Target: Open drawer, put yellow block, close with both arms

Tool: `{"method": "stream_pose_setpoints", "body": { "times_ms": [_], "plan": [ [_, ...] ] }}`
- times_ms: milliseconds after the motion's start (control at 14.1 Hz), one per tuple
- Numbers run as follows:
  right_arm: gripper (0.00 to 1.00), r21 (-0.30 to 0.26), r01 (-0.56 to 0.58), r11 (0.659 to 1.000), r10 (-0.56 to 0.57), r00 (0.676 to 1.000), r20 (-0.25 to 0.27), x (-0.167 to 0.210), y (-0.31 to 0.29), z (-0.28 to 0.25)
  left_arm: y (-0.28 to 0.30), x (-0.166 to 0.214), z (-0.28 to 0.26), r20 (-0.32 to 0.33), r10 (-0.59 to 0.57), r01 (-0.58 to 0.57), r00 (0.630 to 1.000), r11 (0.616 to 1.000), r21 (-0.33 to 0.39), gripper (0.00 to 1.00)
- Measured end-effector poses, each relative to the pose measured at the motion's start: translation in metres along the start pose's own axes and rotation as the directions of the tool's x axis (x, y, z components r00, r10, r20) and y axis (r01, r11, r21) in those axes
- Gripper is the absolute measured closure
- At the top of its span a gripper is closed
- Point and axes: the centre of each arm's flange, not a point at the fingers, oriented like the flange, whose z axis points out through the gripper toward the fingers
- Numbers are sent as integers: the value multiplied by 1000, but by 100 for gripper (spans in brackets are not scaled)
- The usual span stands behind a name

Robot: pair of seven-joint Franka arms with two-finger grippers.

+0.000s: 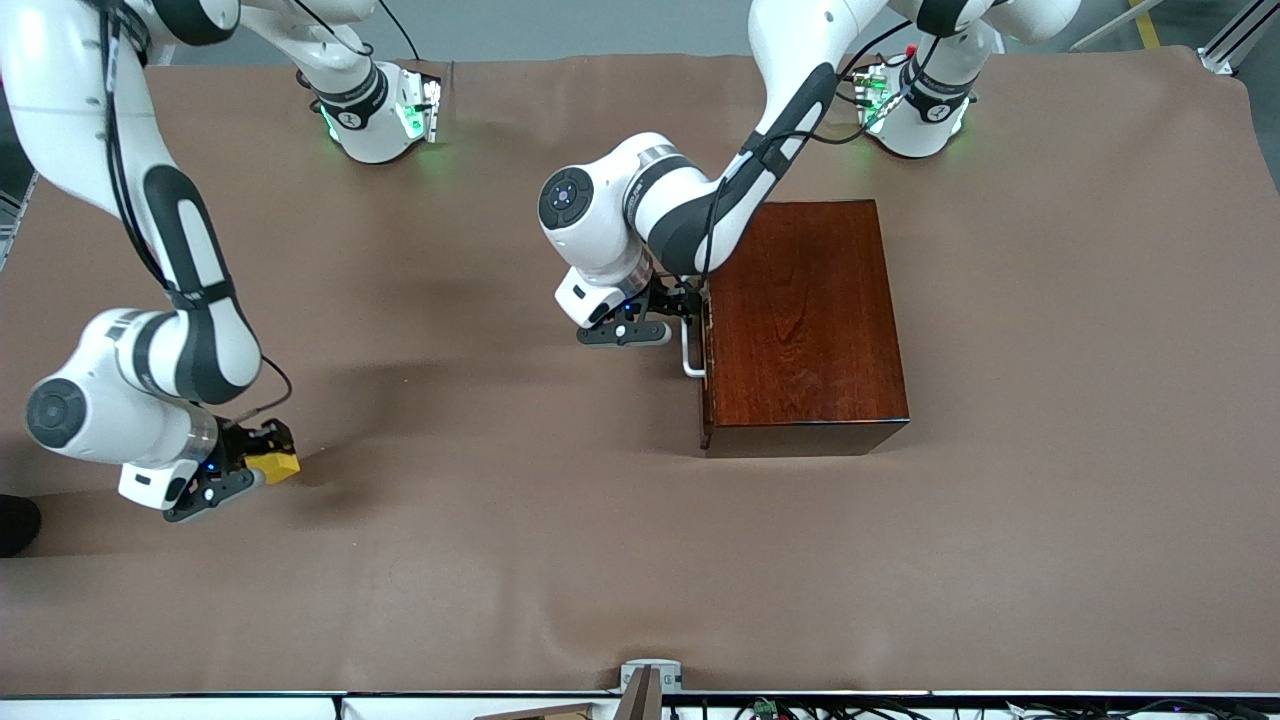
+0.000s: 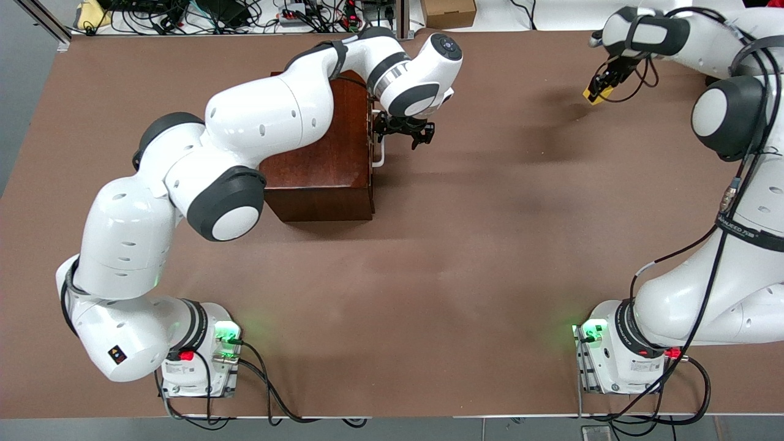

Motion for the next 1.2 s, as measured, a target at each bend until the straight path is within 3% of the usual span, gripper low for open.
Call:
{"method": "stream_pose_setpoints", "body": {
  "times_ms": [213,496,780,1063,1205],
  "plan": [
    [44,-25,189,982,-189,981,-36,9,-20,-54,3,2,0,-15,-35,34,999,999,-21,0],
    [44,-72,435,898,-439,897,-54,8,-27,-92,16,-2,-8,-56,-78,72,995,993,-92,0],
    [44,-104,657,746,-663,747,-39,7,-28,-105,36,-6,-13,-97,-88,68,991,979,-193,0],
    [44,-121,809,575,-816,577,-21,12,-44,-124,40,-5,-15,-88,-100,77,991,970,-230,0],
    [44,-93,844,528,-849,529,-18,13,-58,-131,42,-7,-17,-91,-99,74,991,966,-246,0]
  ]
}}
